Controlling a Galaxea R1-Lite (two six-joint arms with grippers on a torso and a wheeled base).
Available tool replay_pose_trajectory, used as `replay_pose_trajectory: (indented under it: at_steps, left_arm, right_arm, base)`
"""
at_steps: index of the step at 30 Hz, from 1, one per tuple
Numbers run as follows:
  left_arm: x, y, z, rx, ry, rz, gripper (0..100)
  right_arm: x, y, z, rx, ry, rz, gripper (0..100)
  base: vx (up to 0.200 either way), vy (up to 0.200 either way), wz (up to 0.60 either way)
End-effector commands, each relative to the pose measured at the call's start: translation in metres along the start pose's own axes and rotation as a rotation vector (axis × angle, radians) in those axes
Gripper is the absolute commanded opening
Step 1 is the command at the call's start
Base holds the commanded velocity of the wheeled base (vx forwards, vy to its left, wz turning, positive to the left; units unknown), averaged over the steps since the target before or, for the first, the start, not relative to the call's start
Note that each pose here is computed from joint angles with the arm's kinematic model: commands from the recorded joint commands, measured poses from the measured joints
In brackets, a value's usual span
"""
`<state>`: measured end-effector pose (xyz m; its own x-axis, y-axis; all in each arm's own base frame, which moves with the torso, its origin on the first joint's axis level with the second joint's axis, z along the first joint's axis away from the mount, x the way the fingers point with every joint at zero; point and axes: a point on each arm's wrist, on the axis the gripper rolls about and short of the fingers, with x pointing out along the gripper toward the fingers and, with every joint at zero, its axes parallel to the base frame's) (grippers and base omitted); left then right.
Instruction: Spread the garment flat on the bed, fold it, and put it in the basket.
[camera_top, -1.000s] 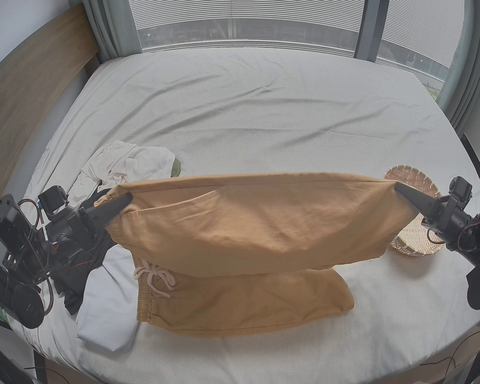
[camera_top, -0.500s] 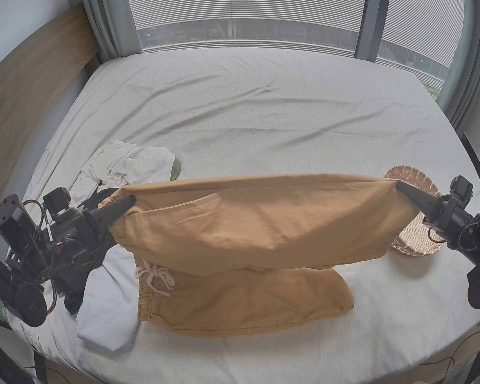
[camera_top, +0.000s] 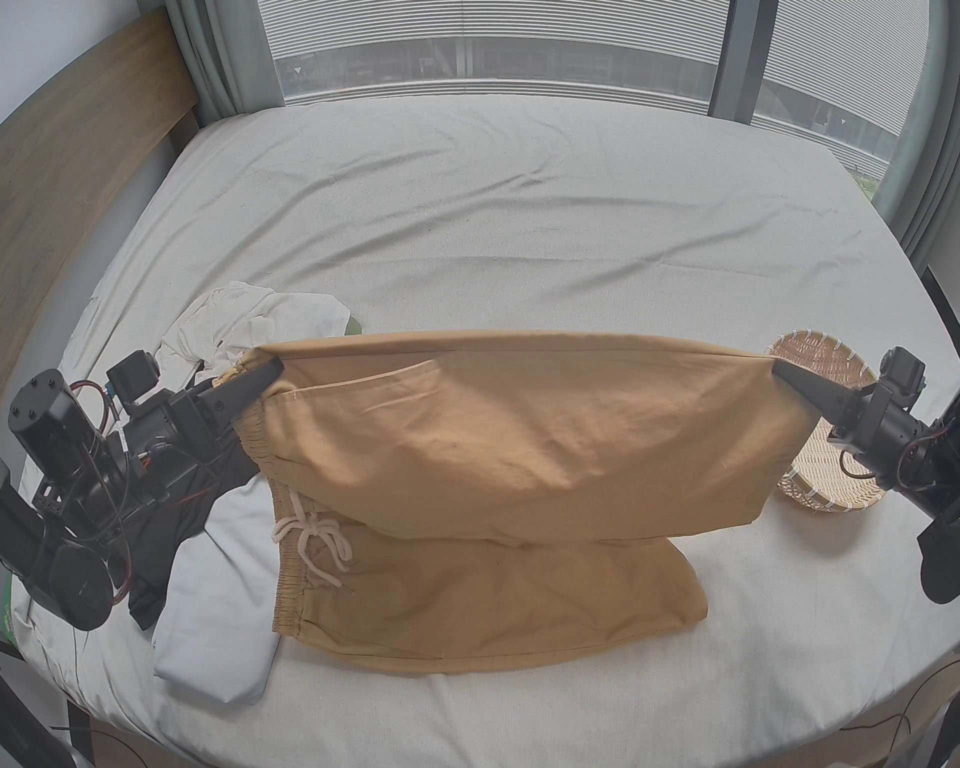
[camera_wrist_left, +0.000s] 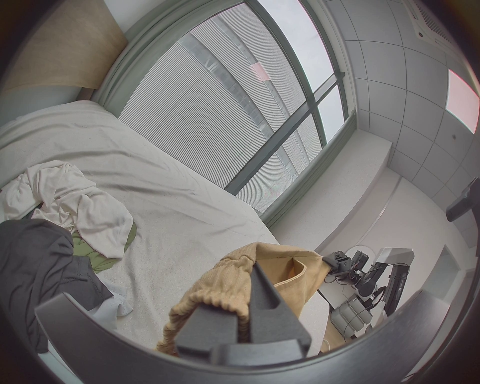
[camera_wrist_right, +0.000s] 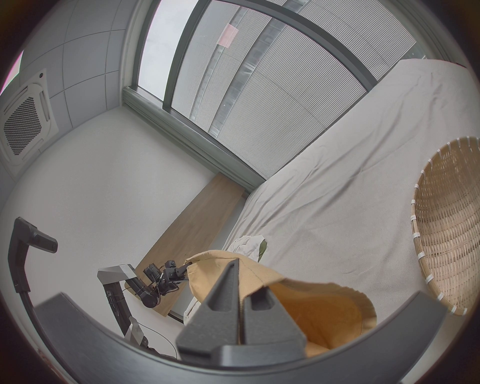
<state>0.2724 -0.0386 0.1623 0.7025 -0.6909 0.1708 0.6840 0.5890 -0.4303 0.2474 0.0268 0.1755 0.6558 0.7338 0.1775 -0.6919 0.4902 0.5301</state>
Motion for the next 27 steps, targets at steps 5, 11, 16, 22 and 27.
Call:
replay_pose_trajectory:
  at_steps: [5,11,16,22,27]
  left_arm:
    - [0.011,0.018,-0.006,-0.023,0.006,0.024,0]
    - [0.027,0.033,-0.006,-0.010,-0.016,0.037,0]
    - [0.038,0.040,-0.002,0.006,-0.048,0.045,0]
    - [0.046,0.050,-0.006,0.007,-0.046,0.046,0]
    - [0.055,0.060,-0.006,0.013,-0.060,0.054,0]
  right_arm:
    - [0.014,-0.030,0.004,0.008,-0.004,-0.035,0]
    - [0.023,-0.048,0.003,0.019,0.000,-0.046,0]
    - [0.034,-0.061,0.005,0.012,-0.005,-0.042,0]
    - [0.048,-0.078,0.008,0.000,-0.013,-0.033,0]
    - [0.058,-0.089,0.010,-0.010,-0.021,-0.025,0]
  base:
    - [0.000,0.000,0.00]
    - [0.000,0.000,0.00]
    - [0.000,0.000,0.00]
    - [0.000,0.000,0.00]
    - [0.000,0.000,0.00]
